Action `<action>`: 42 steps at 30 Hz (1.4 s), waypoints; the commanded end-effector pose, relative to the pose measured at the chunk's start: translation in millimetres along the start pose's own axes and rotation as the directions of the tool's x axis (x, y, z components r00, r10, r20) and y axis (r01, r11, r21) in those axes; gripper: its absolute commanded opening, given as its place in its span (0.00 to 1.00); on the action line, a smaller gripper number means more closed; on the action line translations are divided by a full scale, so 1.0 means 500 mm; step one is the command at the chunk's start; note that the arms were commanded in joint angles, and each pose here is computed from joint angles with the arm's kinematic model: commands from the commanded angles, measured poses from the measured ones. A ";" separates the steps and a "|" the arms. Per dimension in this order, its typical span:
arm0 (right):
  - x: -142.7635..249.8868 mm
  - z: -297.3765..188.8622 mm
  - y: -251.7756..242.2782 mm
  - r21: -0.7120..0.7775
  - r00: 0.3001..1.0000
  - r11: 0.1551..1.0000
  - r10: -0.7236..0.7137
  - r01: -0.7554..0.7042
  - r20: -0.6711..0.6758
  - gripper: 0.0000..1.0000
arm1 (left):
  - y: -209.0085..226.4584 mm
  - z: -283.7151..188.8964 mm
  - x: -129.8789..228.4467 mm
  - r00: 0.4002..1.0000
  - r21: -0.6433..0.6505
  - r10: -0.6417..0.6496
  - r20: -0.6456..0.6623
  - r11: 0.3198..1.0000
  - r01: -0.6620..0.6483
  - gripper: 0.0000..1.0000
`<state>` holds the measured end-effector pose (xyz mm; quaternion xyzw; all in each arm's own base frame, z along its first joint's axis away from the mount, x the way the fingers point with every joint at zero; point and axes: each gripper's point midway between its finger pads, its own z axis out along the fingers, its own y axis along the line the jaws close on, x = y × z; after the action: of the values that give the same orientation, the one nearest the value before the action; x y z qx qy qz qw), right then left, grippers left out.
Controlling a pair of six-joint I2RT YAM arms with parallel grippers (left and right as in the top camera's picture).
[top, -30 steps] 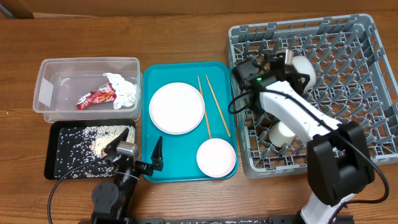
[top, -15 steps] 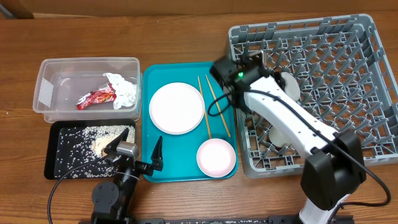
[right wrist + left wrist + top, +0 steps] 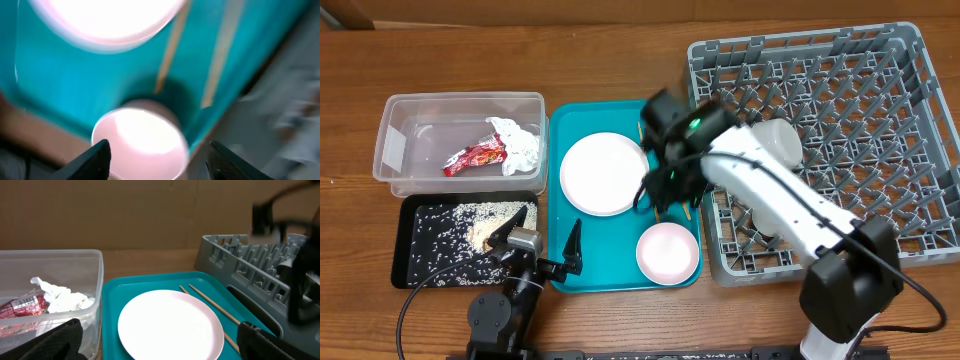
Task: Sort waste into correct bins and load items into the dishwasher
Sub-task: 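Reach the right gripper to the pink bowl and grasp it, then carry the pink bowl into the dish rack and release it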
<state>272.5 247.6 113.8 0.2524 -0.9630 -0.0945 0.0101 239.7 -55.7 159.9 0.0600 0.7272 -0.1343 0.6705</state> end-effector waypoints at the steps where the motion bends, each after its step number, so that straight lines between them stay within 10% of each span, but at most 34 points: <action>1: 0.049 0.064 0.019 -0.044 0.986 0.988 -0.148 0.145 -0.070 0.64 | -0.001 -0.001 -0.001 1.000 0.006 -0.011 0.007 1.000 0.010 1.00; 11: 0.087 0.170 -0.031 0.018 0.967 0.970 -0.240 0.243 -0.088 0.55 | -0.001 -0.001 -0.001 1.000 0.006 -0.011 0.007 1.000 0.010 1.00; 20: 0.039 0.145 -0.021 0.028 0.972 0.972 -0.233 0.234 -0.013 0.04 | -0.001 -0.001 -0.001 1.000 0.007 -0.011 0.006 1.000 0.010 1.00; 31: -0.088 -0.059 -0.062 0.268 0.968 0.963 -0.043 -0.025 0.247 0.04 | -0.001 -0.001 -0.001 1.000 0.007 -0.011 0.006 1.000 0.010 1.00; 36: -0.098 -0.319 -0.222 0.511 0.736 0.657 0.101 -0.554 0.669 0.04 | -0.001 -0.001 -0.001 1.000 0.007 -0.011 0.006 1.000 0.010 1.00; 42: -0.031 -0.440 -0.369 0.517 0.583 0.351 0.112 -0.781 0.805 0.04 | -0.001 -0.001 -0.001 1.000 0.007 -0.011 0.006 1.000 0.010 1.00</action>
<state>380.9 123.9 251.3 -0.0041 -0.9097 0.2190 -0.3527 239.7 -55.7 159.8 0.0600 0.7273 -0.1343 0.6703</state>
